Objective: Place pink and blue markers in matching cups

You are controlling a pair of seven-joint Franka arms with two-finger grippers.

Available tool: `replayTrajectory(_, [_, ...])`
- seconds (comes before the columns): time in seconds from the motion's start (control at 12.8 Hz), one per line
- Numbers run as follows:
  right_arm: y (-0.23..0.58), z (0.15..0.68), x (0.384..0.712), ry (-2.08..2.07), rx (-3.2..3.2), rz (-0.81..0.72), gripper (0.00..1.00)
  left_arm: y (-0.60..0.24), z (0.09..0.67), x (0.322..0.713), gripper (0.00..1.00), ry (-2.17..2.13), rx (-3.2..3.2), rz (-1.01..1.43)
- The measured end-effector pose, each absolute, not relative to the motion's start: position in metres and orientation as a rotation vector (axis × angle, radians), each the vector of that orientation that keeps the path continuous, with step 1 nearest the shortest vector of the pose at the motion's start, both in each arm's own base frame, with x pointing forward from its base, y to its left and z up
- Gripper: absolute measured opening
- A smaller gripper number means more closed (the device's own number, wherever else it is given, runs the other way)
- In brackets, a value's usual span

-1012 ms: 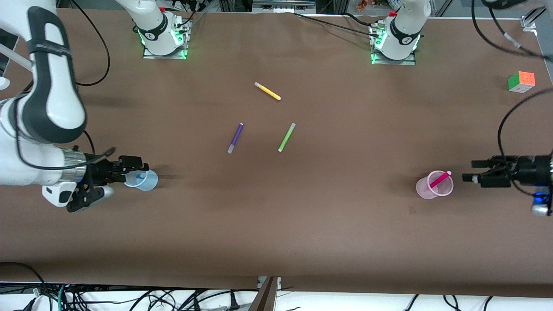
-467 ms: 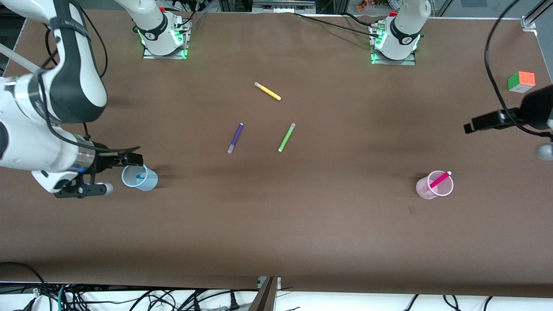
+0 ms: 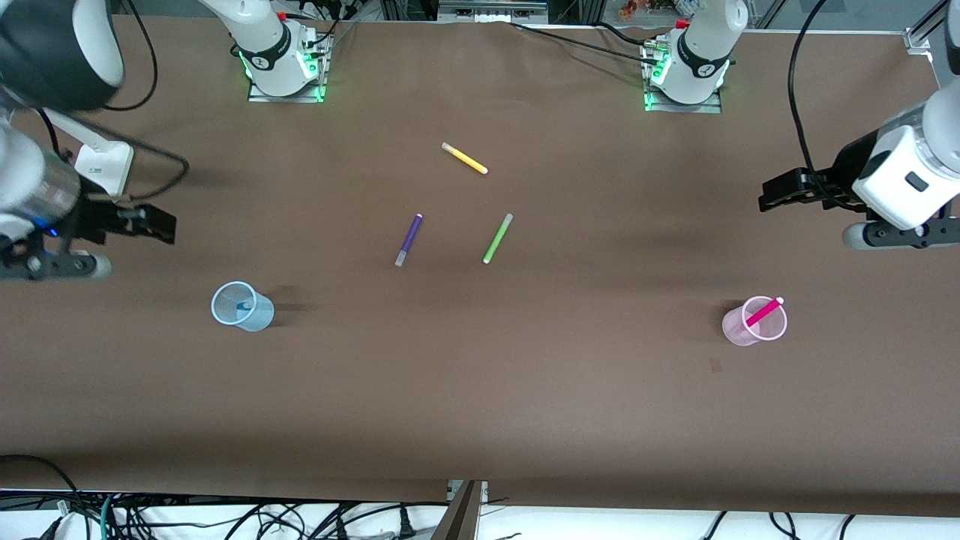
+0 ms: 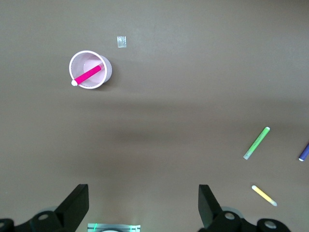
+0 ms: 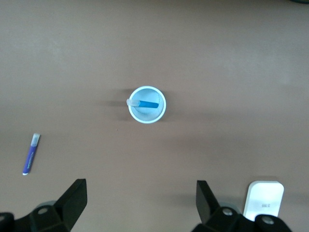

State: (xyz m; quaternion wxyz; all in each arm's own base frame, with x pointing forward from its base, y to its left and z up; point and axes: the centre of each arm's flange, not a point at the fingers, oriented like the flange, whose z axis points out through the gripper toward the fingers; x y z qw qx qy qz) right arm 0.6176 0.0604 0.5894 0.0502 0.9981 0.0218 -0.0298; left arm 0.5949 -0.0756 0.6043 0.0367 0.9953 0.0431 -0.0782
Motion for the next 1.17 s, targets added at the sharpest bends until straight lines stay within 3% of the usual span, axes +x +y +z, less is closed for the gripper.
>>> replayTrajectory(0.23, [0.053, 0.613, 0.589, 0.047, 3.056, -0.069, 1.00, -0.079, 0.597, 0.585, 1.00, 0.078, 3.069, -0.201])
replayTrajectory(0.47, [0.034, 0.610, 0.571, -0.014, 3.118, -0.140, 1.00, -0.076, 0.591, 0.576, 1.00, 0.045, 3.079, -0.164])
replayTrajectory(1.17, [0.025, 0.591, 0.569, -0.032, 3.118, -0.244, 1.00, -0.080, 0.596, 0.569, 1.00, 0.022, 3.086, -0.136])
